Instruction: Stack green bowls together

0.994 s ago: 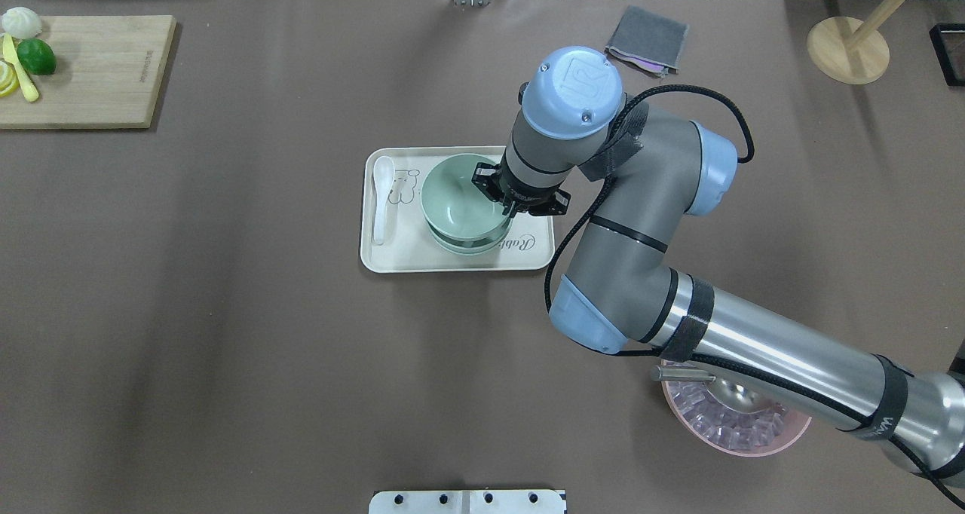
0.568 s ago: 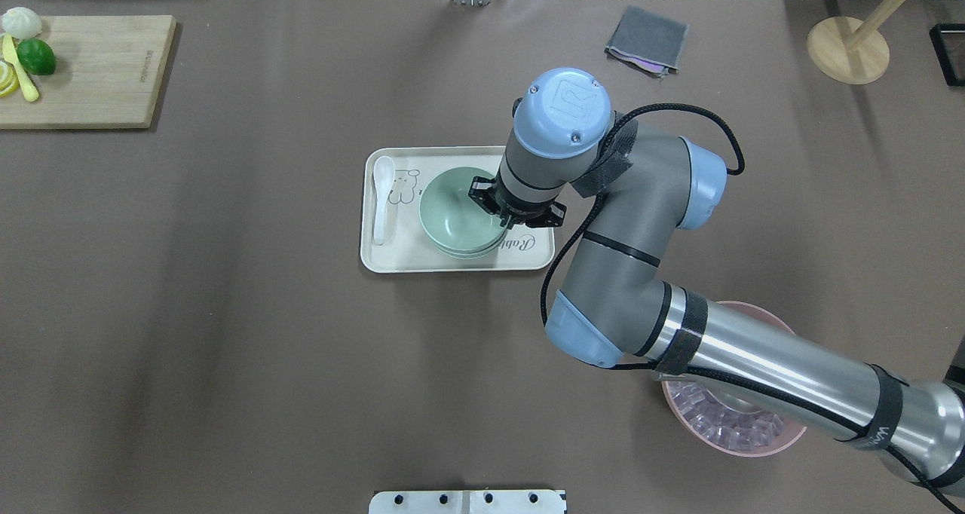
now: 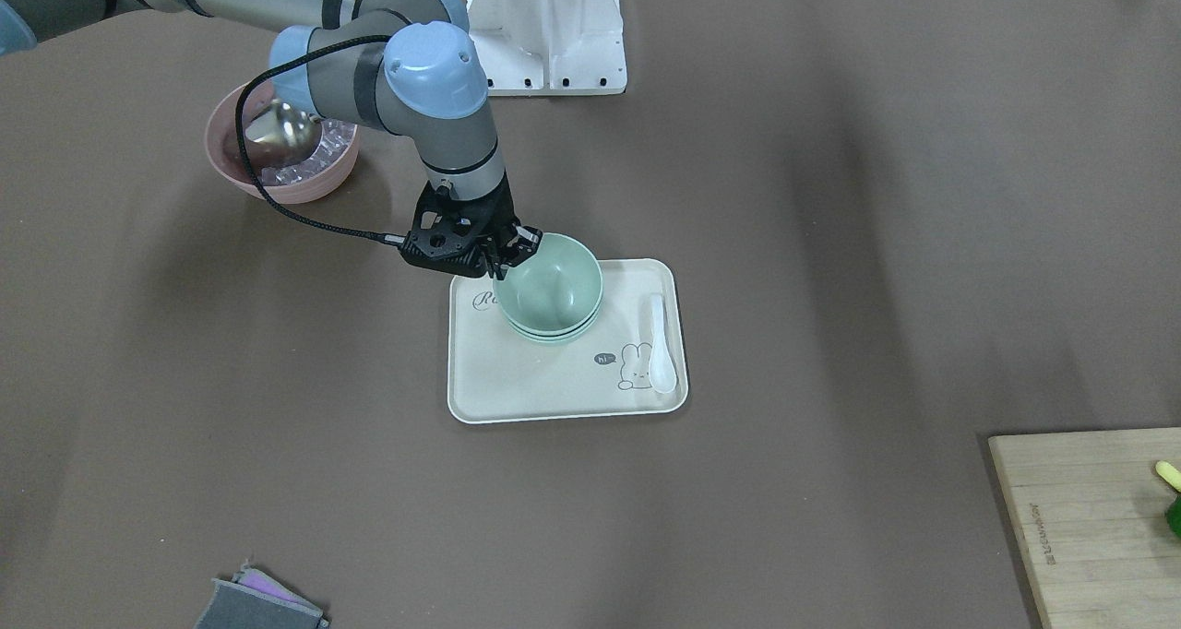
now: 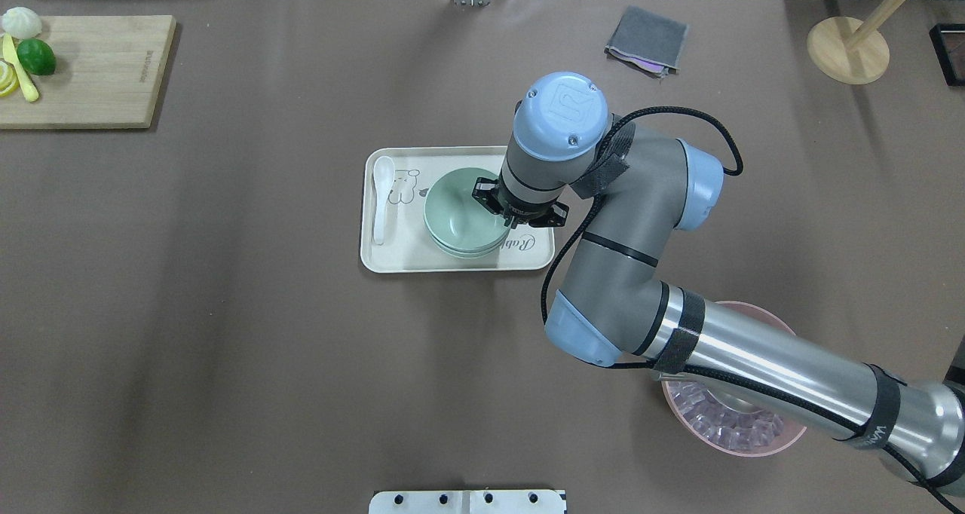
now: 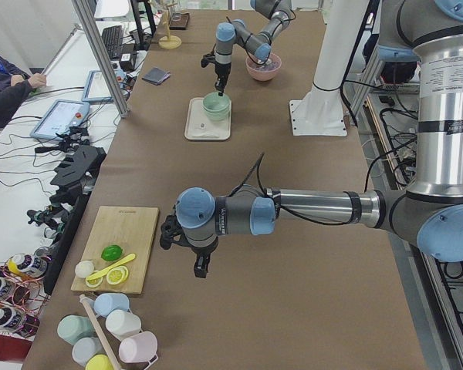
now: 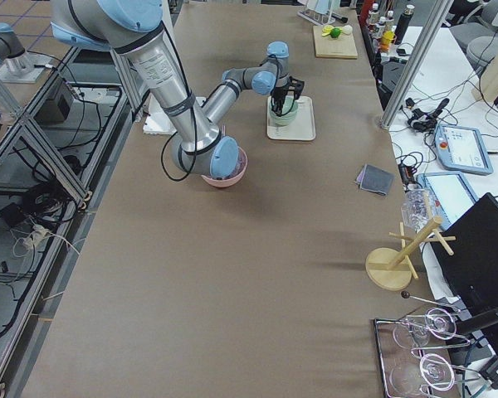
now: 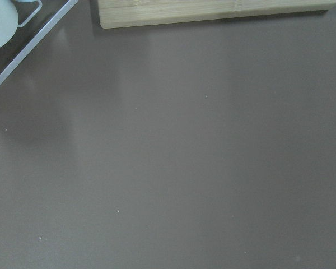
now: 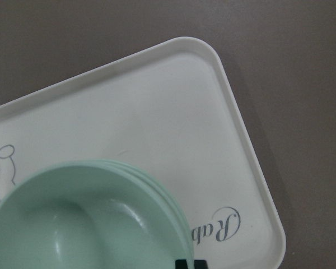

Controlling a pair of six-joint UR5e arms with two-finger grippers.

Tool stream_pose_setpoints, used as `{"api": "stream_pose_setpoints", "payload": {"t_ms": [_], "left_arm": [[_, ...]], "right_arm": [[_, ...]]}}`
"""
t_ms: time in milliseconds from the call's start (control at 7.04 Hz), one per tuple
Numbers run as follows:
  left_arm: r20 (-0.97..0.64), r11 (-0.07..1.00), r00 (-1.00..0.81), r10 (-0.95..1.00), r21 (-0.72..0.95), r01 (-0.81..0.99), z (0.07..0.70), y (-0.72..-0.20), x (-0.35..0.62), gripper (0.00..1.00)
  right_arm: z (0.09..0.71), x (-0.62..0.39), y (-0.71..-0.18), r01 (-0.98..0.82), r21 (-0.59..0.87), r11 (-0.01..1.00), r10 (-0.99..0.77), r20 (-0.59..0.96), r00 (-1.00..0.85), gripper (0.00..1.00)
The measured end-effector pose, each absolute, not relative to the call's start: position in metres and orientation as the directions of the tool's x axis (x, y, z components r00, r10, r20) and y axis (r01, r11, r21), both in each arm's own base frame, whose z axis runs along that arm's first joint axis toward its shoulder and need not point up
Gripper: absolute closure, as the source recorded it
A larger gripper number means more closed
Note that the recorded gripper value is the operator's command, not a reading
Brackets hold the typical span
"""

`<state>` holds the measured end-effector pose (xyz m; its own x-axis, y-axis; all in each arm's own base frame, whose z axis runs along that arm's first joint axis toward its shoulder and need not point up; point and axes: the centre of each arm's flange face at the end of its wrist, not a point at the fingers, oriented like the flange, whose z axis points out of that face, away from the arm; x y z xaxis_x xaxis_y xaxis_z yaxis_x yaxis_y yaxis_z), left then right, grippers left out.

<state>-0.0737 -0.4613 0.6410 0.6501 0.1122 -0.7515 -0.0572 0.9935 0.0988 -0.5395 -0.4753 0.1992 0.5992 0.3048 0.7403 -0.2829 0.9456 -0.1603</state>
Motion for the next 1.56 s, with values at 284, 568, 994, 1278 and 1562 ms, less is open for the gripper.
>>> {"api": "stream_pose_setpoints", "payload": {"t_ms": [284,568,994,1278,1562], "left_arm": [[-0.751,0.993,0.650,0.113,0.099,-0.057,0.6410,-0.4613,-0.0737,0.01],[-0.751,0.993,0.650,0.114,0.101,-0.057,0.6404,-0.4619,-0.0737,0.01],[-0.751,0.993,0.650,0.114,0.101,-0.058,0.6403,-0.4620,-0.0735,0.01],[-0.751,0.993,0.650,0.114,0.101,-0.058,0.6403,-0.4620,-0.0736,0.01],[-0.751,0.993,0.650,0.114,0.100,-0.058,0.6405,-0.4618,-0.0735,0.01]], "right_arm": [[0.1992,-0.5397,-0.4755,-0.282,-0.158,0.946,0.302,0.741,0.600,1.00],[0.1994,-0.5397,-0.4759,-0.281,-0.152,0.948,0.297,0.742,0.601,1.00],[0.2001,-0.5410,-0.4776,-0.289,-0.149,0.946,0.300,0.741,0.601,1.00],[0.1995,-0.5418,-0.4783,-0.289,-0.146,0.946,0.297,0.747,0.595,0.30],[0.2000,-0.5439,-0.4796,-0.284,-0.138,0.949,0.286,0.757,0.587,0.00]]}}
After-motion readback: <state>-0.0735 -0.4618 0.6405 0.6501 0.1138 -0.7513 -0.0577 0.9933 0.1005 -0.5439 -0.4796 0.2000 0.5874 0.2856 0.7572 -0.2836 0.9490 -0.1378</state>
